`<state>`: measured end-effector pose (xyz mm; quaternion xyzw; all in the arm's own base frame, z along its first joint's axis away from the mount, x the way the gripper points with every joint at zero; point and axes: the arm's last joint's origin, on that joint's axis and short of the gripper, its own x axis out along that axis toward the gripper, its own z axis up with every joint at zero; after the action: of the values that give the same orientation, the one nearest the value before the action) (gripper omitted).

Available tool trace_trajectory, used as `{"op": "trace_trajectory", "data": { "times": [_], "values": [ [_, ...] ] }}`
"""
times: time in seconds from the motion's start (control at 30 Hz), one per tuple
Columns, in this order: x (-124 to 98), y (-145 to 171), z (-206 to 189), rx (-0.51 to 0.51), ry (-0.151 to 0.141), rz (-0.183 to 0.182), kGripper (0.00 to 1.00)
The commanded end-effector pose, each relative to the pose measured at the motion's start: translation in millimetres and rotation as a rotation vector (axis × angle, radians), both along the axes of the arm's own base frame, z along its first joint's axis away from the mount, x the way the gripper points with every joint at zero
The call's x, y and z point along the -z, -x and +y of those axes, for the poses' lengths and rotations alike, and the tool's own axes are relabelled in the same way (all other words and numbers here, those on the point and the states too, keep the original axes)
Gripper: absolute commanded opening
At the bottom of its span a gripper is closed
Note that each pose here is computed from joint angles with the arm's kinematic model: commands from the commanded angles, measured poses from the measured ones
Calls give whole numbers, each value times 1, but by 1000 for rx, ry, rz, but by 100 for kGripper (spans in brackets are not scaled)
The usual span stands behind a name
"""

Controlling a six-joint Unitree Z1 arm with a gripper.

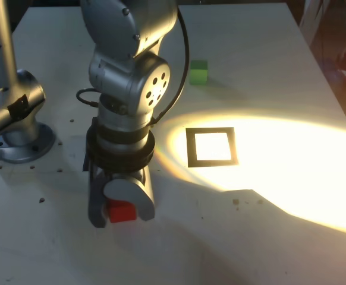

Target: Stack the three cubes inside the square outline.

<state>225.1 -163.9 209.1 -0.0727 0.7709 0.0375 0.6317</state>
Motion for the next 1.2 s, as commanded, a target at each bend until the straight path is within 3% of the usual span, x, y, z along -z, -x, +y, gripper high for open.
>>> {"op": "trace_trajectory", "data": {
  "times": [0.0,0.23,0.47,0.67,0.9,1.17],
  "values": [
    [-2,-1,1,-1,-1,-13,24],
    [-27,-20,17,-5,-40,-45,19],
    [-66,-71,38,24,-80,-54,19],
    [-84,-111,66,16,-77,-77,20],
    [-81,-134,106,-10,-67,-82,20],
    [-55,-145,121,2,-67,-14,20]
  ]
}}
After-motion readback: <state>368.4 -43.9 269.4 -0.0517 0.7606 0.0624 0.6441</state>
